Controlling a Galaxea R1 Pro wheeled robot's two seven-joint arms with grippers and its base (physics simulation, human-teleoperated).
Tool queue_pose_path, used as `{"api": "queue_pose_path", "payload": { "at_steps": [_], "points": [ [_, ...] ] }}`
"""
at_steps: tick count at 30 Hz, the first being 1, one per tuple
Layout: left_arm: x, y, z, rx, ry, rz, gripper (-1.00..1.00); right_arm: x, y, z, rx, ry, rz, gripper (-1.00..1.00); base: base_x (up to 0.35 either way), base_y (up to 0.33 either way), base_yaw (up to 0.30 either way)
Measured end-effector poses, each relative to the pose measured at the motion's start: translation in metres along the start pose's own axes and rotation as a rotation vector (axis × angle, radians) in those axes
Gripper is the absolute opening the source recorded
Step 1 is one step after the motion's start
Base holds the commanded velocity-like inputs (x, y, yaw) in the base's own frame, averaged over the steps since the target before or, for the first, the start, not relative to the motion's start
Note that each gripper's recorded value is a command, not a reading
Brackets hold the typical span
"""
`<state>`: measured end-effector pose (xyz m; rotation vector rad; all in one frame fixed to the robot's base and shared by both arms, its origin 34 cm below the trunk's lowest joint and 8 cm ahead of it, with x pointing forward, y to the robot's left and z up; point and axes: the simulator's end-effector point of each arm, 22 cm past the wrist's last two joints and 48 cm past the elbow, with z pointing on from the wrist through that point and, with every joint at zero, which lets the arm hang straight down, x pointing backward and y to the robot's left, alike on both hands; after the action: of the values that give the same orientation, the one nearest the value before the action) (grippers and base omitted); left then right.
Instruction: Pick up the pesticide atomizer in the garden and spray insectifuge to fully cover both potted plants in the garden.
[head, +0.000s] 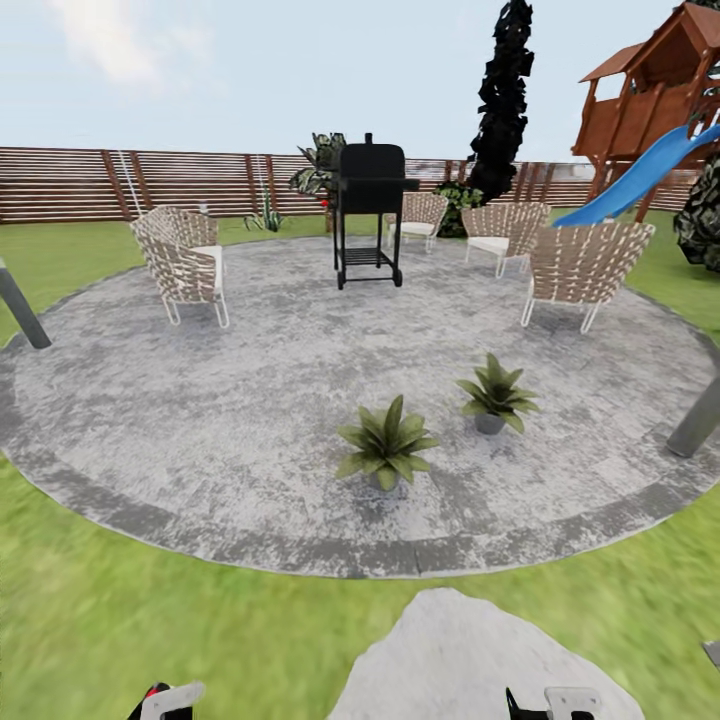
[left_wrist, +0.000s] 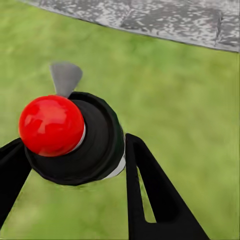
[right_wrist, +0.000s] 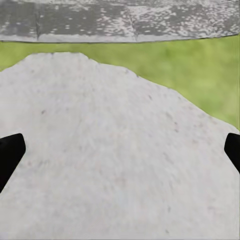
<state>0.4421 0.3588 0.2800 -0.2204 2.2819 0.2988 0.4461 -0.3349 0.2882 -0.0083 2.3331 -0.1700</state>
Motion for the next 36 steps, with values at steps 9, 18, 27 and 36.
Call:
{"api": "queue_pose_path", "payload": {
  "at_steps": [9, 18, 27, 36],
  "points": [
    [0.0000, -0.0001, 0.0000, 0.000, 0.000, 0.000, -1.00, 0.0000, 0.0001, 0.0000, 0.000, 0.000, -0.001, 1.00, 0.203, 0.290, 0.000],
    [0.0000, 0.0000, 0.0000, 0.000, 0.000, 0.000, -1.00, 0.0008, 0.0009, -0.0001, -0.007, 0.001, -0.008, 1.00, 0.177, 0.297, 0.000],
    [0.0000, 0.0000, 0.0000, 0.000, 0.000, 0.000, -1.00, 0.0012, 0.0002, -0.0001, -0.008, 0.002, -0.011, 1.00, 0.174, 0.298, 0.000],
    [0.0000, 0.0000, 0.0000, 0.000, 0.000, 0.000, -1.00, 0.0094, 0.0004, -0.0015, -0.009, 0.019, -0.011, 1.00, 0.181, 0.298, 0.000]
  ]
}}
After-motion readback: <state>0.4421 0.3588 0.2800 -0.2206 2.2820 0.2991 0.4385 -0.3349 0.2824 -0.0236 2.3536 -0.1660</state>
